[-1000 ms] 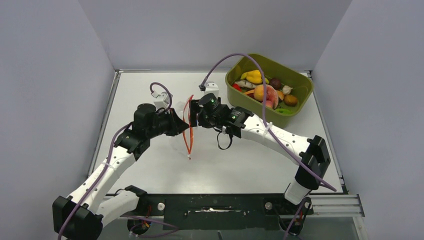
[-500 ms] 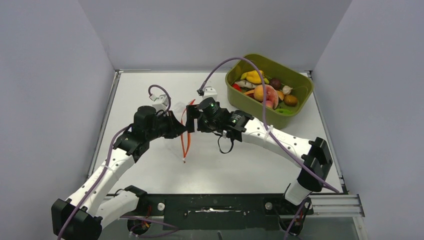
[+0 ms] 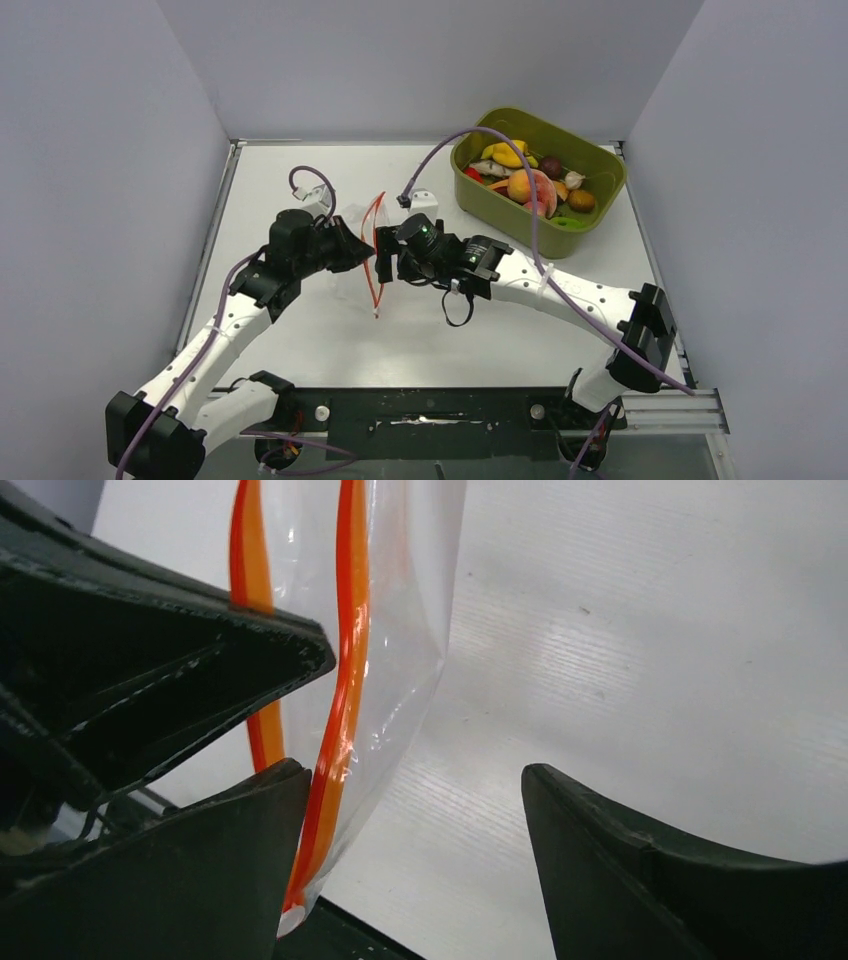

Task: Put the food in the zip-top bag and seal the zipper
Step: Open the zipper of the food storage bag.

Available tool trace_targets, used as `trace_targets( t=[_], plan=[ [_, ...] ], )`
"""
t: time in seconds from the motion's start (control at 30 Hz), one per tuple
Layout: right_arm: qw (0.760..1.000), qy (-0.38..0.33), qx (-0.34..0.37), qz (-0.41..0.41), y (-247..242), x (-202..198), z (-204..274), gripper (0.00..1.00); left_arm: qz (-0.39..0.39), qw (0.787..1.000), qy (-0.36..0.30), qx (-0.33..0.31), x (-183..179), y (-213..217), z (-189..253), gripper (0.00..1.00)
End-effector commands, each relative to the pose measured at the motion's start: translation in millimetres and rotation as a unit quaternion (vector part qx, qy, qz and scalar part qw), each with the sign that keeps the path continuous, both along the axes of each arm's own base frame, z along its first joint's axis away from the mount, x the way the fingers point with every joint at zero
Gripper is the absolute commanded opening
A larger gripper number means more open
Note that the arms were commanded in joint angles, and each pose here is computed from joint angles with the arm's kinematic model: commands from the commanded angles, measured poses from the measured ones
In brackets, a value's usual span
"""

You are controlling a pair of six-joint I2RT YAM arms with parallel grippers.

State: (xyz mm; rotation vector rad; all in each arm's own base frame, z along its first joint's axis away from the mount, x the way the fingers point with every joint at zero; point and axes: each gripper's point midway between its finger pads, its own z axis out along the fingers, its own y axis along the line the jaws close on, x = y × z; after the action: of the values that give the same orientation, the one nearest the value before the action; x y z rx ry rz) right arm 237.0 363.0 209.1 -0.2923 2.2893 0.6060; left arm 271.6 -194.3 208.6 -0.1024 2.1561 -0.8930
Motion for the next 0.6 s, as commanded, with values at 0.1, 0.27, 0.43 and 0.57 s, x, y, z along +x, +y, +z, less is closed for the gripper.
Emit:
trace_targets(
  t=[0.1, 0.27, 0.43, 0.57],
  plan=[
    [0.992, -0.067, -0.090, -0.063, -23, 23, 3, 0.71, 0.030, 0.999, -0.038, -0.021, 18, 0, 24, 0.00],
    [0.991, -0.081, -0.087, -0.061, -22, 25, 0, 0.58, 0.031, 0.998, -0.043, -0.021, 23, -1, 31, 0.00],
    [0.994, -0.085, -0.057, -0.039, -4, 25, 4, 0.54, 0.036, 0.998, -0.033, -0.029, 24, -2, 32, 0.00],
    [0.997, -0.072, -0.017, -0.004, 17, 13, 5, 0.66, 0.040, 0.998, -0.027, -0.030, 23, -2, 28, 0.00]
  ],
)
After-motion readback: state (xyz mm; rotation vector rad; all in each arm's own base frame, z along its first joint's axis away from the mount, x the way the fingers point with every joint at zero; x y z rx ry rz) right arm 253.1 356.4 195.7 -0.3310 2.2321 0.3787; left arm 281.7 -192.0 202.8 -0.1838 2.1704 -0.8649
